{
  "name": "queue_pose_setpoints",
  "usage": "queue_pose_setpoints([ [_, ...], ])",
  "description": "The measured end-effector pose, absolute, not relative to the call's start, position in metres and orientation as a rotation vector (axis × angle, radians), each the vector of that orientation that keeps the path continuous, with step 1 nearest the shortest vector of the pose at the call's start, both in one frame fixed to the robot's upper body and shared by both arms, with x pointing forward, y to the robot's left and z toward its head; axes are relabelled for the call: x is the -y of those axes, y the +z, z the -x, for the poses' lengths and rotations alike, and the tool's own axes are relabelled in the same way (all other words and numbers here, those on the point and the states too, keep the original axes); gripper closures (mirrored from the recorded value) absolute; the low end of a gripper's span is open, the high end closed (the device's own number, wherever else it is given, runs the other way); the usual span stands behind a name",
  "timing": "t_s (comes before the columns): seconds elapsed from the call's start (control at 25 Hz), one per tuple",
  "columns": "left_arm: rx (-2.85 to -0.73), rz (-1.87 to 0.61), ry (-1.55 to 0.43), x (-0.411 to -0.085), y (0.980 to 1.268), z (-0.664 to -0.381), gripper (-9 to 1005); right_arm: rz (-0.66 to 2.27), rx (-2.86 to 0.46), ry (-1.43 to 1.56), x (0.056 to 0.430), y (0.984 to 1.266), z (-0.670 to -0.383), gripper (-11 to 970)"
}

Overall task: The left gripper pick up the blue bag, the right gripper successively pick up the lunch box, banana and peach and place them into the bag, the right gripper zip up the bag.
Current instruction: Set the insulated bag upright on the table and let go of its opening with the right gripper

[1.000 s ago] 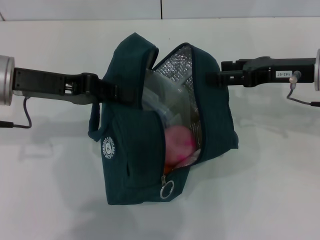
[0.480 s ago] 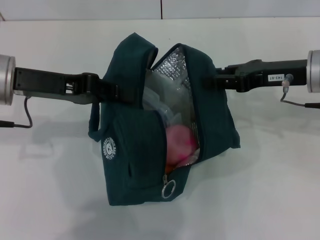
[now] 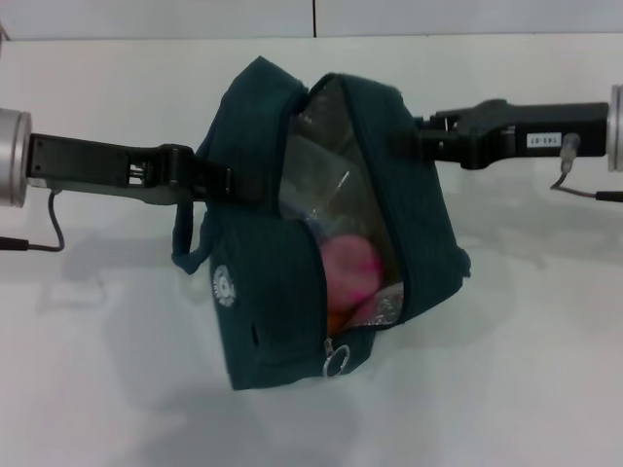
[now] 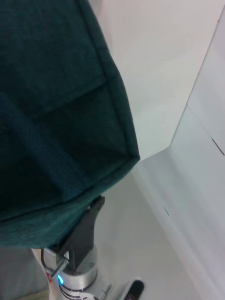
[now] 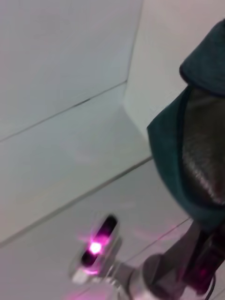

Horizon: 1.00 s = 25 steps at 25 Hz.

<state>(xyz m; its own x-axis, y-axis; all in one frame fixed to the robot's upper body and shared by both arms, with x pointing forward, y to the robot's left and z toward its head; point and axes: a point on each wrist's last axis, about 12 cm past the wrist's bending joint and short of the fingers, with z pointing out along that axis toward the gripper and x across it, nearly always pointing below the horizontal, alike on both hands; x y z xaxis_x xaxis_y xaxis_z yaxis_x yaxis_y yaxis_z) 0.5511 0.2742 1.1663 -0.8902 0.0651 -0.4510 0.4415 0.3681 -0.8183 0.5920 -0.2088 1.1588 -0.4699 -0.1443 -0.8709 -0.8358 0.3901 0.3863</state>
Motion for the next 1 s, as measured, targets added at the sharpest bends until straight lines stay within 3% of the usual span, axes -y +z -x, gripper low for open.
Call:
queue_pose_setpoints([
  [0.48,-2.264,-0.493,-1.599,-0.247,1.161,-0.551,947,0.743,-1.757,1.13,0.254,1.18,-0.58,741],
  [0.72,-2.268,-0.487,-1.666,-0.215,1.146,-0.562,947,0.67,-1.757,1.097,0.286,1.179,-0.57,794],
  [1.0,-2.219,-0.457,-1.716,-0.202,1.14,-0.569,947,0.66,-1.794,1.076,0.293,1.168,-0.567,811],
])
